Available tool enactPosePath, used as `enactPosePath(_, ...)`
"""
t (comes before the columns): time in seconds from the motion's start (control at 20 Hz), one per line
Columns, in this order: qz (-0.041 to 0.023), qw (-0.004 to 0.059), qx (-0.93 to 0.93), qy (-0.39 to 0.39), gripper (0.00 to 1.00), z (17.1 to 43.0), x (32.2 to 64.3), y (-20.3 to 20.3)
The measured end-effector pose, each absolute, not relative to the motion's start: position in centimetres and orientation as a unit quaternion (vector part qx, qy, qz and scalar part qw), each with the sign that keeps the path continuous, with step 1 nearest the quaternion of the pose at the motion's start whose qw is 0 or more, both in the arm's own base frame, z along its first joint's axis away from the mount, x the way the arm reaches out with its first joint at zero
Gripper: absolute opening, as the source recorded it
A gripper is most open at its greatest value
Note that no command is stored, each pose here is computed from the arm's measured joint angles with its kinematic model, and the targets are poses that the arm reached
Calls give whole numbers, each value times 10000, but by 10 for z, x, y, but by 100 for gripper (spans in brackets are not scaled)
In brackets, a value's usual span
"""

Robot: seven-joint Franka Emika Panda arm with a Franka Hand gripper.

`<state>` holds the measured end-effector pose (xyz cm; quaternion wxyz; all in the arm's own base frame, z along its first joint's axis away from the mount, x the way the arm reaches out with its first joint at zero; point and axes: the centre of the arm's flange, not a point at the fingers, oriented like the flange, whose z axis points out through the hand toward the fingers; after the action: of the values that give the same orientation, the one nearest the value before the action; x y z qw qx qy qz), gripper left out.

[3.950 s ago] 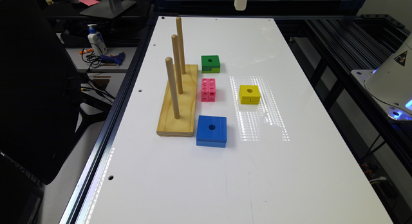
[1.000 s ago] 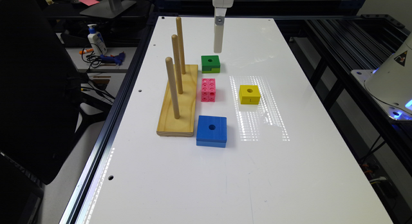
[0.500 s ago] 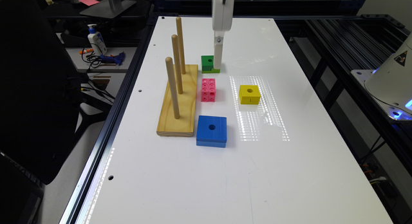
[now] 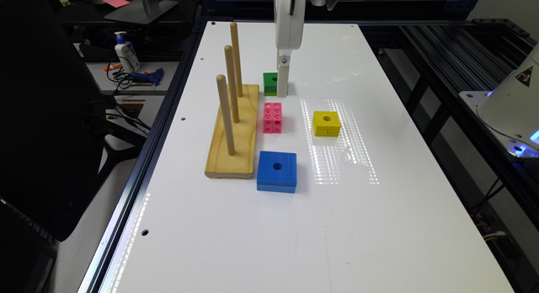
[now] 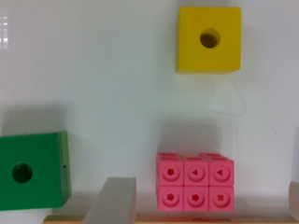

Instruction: Pick up pink block.

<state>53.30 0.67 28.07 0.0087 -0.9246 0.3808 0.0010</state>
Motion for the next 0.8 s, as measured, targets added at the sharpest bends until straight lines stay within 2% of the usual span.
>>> enactPosePath(0.15, 40, 81, -9247, 3807, 100, 271, 532, 7)
enactPosePath(0.4, 27, 112, -9244, 3812, 100, 241, 535, 7)
enactPosePath(0.6, 11, 122, -9245, 3810, 100, 239, 536, 8)
enactPosePath(0.8, -31, 149, -9254, 3786, 100, 242, 539, 11)
